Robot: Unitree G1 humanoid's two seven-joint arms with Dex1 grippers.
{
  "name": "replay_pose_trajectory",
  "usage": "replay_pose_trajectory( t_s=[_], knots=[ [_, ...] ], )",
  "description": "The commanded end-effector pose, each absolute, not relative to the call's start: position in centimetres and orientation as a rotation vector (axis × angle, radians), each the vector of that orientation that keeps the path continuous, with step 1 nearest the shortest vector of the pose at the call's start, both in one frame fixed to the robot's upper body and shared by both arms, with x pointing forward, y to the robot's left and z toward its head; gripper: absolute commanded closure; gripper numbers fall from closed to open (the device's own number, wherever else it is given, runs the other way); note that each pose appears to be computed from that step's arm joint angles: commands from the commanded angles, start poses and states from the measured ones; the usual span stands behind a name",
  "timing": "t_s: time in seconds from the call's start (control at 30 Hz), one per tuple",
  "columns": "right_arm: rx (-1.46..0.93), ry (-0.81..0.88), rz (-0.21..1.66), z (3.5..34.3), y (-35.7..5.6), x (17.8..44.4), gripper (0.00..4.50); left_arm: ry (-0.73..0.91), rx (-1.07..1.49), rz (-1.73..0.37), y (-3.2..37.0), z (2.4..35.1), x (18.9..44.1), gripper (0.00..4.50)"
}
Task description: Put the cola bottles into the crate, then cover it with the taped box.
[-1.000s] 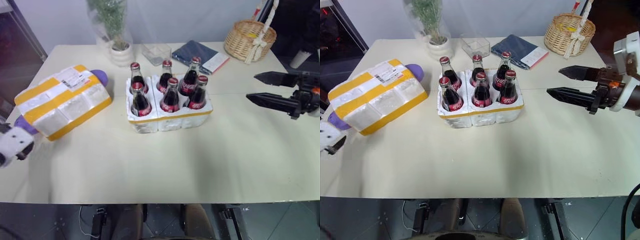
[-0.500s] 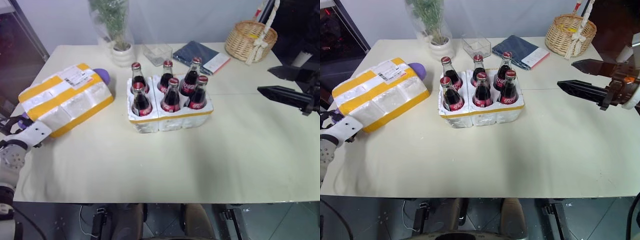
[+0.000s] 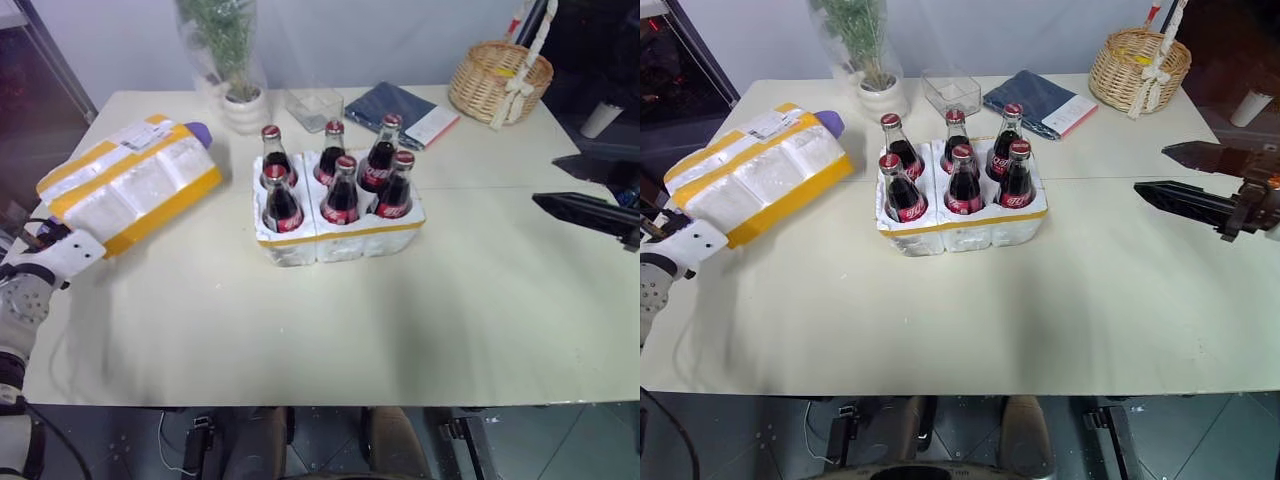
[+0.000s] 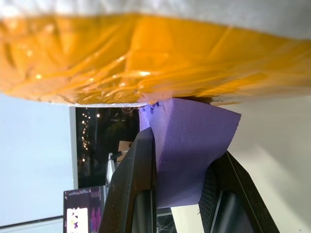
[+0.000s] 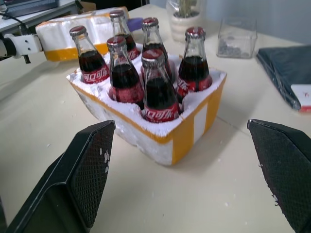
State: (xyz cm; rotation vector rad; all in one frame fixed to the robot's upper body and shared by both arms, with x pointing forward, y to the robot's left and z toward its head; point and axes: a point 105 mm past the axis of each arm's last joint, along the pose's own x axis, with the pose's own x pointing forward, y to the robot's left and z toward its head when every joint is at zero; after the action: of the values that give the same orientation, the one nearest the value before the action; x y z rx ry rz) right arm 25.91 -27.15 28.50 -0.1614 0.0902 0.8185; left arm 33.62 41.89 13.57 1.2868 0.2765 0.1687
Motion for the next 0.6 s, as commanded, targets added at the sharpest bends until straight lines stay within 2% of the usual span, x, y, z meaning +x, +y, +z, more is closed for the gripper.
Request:
replay_pose_trajectory(
  t_s=[0.03,0.13,0.23,0.4,0.6],
  knots=[
    [-0.224,0.036,0.791,29.8,-27.6,25.7,0.0,0.106,1.307,0.201,40.9,19.1,34.2,3.74],
    [-0.229,0.028,0.795,29.9,-27.3,25.8,0.0,0.031,1.307,0.192,39.7,22.0,34.3,3.74],
    [-0.228,0.025,0.798,29.6,-26.6,26.3,0.0,-0.085,1.305,0.179,37.2,26.2,34.6,3.74],
    [-0.223,0.021,0.801,29.0,-25.6,27.3,0.0,-0.255,1.327,0.085,31.6,31.8,34.9,3.74],
    [-0.208,0.009,0.793,28.4,-25.0,27.9,0.0,-0.371,1.338,-0.113,23.6,34.2,34.8,3.74]
  ],
)
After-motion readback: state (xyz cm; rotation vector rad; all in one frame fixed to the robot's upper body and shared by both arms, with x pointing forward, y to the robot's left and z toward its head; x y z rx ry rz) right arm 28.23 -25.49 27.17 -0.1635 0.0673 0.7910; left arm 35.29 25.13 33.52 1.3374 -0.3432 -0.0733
